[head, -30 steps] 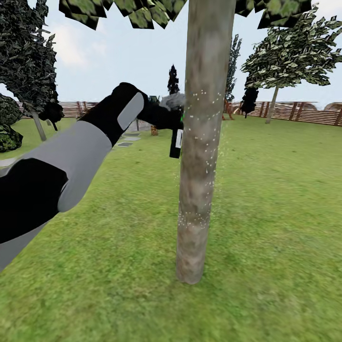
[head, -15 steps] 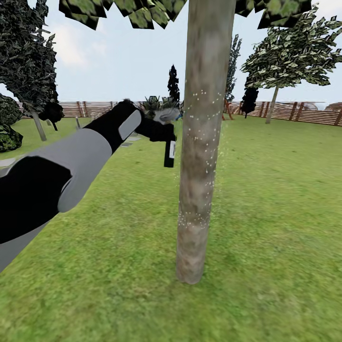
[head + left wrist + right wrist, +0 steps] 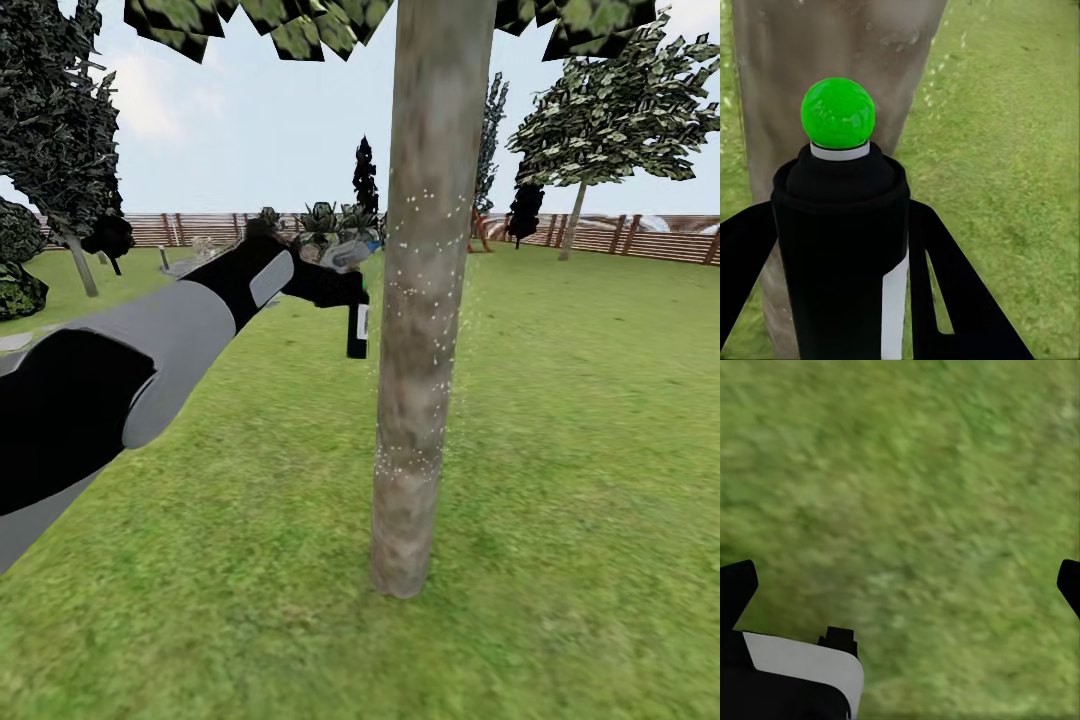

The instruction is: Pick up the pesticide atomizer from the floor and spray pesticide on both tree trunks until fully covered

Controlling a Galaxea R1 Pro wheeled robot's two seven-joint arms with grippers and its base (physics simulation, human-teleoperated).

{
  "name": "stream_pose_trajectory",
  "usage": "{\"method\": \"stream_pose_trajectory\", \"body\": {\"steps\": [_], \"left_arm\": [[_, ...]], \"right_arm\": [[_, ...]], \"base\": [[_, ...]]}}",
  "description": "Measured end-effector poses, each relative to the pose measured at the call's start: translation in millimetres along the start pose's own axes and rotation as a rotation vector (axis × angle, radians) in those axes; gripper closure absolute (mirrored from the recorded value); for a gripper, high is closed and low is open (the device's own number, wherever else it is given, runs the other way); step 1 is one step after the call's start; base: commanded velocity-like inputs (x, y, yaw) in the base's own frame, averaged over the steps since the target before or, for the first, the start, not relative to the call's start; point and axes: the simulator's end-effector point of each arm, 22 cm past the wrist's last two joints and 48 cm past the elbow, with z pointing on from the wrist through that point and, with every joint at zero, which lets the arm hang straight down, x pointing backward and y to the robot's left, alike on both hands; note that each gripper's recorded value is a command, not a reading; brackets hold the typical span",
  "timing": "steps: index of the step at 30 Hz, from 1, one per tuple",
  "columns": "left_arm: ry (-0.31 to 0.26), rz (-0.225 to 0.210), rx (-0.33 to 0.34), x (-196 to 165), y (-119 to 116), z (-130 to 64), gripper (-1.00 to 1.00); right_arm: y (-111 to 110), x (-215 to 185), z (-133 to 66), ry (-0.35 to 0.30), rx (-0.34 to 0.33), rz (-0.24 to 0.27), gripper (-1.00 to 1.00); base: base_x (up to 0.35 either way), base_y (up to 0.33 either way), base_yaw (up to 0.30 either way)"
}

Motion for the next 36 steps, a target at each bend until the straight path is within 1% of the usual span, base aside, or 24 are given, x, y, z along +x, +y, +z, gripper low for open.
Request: {"method": "stream_pose_trajectory", "body": {"steps": [2, 5, 7, 9, 11, 12, 13, 14, 15, 18, 20, 22, 24, 25, 27, 29, 31, 32, 36], "left_arm": [[-0.010, -0.009, -0.002, 1.1, 3.9, 1.0, 1.00], [0.004, -0.022, -0.018, 10.2, 13.1, 3.2, 1.00], [0.010, -0.031, -0.013, 14.4, 14.3, 4.6, 1.00], [0.007, -0.029, 0.002, 14.5, 10.3, 5.4, 1.00], [-0.013, -0.016, 0.070, 5.5, -9.4, 3.3, 1.00], [-0.040, 0.008, 0.164, -8.3, -38.2, -2.4, 1.00], [-0.043, 0.025, 0.180, -10.5, -44.4, -4.0, 1.00], [-0.040, 0.035, 0.183, -9.8, -45.3, -3.7, 1.00], [-0.040, 0.032, 0.189, -9.5, -46.2, -3.9, 1.00], [-0.029, 0.024, 0.184, -2.2, -42.0, -0.6, 1.00], [0.006, -0.009, 0.170, 22.3, -28.6, 9.3, 1.00], [0.027, -0.035, 0.161, 38.8, -20.2, 15.6, 1.00], [0.058, -0.037, 0.114, 55.0, -4.5, 20.4, 1.00], [0.089, -0.021, 0.068, 69.4, 10.0, 23.8, 1.00], [0.089, -0.015, 0.052, 80.9, 18.4, 28.9, 1.00], [0.084, -0.011, 0.051, 84.0, 20.1, 30.7, 1.00], [0.062, 0.003, 0.056, 80.8, 19.6, 31.7, 1.00], [0.061, 0.005, 0.056, 82.0, 20.1, 32.4, 1.00], [0.067, -0.004, 0.052, 114.5, 30.9, 45.2, 1.00]], "right_arm": [[0.0, -0.1, 0.0, 0.000, 0.000, 0.000, -1.00], [0.0, 0.0, 0.0, 0.000, 0.000, 0.000, -1.00], [-0.1, -0.2, 0.0, 0.000, 0.000, 0.000, -1.00], [-0.1, -0.4, 0.0, -0.001, 0.000, 0.000, -1.00], [-0.1, -0.3, 0.0, -0.001, 0.000, 0.000, -1.00], [-0.1, -0.2, -0.1, -0.001, 0.000, 0.000, -1.00], [-0.1, -0.3, -0.1, -0.001, 0.000, 0.000, -1.00], [0.0, -0.1, 0.0, 0.000, 0.000, 0.000, -1.00], [-0.1, -0.3, 0.0, -0.001, 0.000, 0.000, -1.00], [0.0, -0.1, 0.0, 0.000, 0.000, 0.000, -1.00], [0.0, 0.1, 0.0, 0.000, 0.000, 0.000, -1.00], [0.0, -0.1, 0.0, 0.000, 0.000, 0.000, -1.00], [0.0, 0.0, 0.0, 0.000, 0.000, 0.000, -1.00], [0.0, 0.0, 0.0, 0.000, 0.000, 0.000, -1.00], [0.0, 0.0, 0.0, 0.000, 0.000, 0.000, -1.00], [0.0, 0.0, 0.0, 0.000, 0.000, -0.001, -1.00], [0.0, -0.1, -0.1, 0.000, 0.000, -0.001, -1.00], [0.0, -0.1, -0.1, 0.000, 0.000, -0.001, -1.00], [1.1, -0.4, 0.0, -0.001, -0.002, -0.001, -1.00]], "base": [[0.000, 0.000, 0.000], [0.000, 0.000, 0.000], [0.000, 0.000, 0.000], [0.000, 0.000, 0.000], [0.000, 0.000, 0.000], [0.000, 0.000, 0.000], [0.000, 0.000, 0.000], [0.000, 0.000, 0.000], [0.000, 0.000, 0.000], [0.000, 0.000, 0.000], [0.000, 0.000, 0.000], [0.000, 0.000, 0.000], [0.000, 0.000, 0.000], [0.000, 0.000, 0.000], [0.000, 0.000, 0.000], [0.000, 0.000, 0.000], [0.000, 0.000, 0.000], [0.000, 0.000, 0.000], [0.000, 0.000, 0.000]]}}
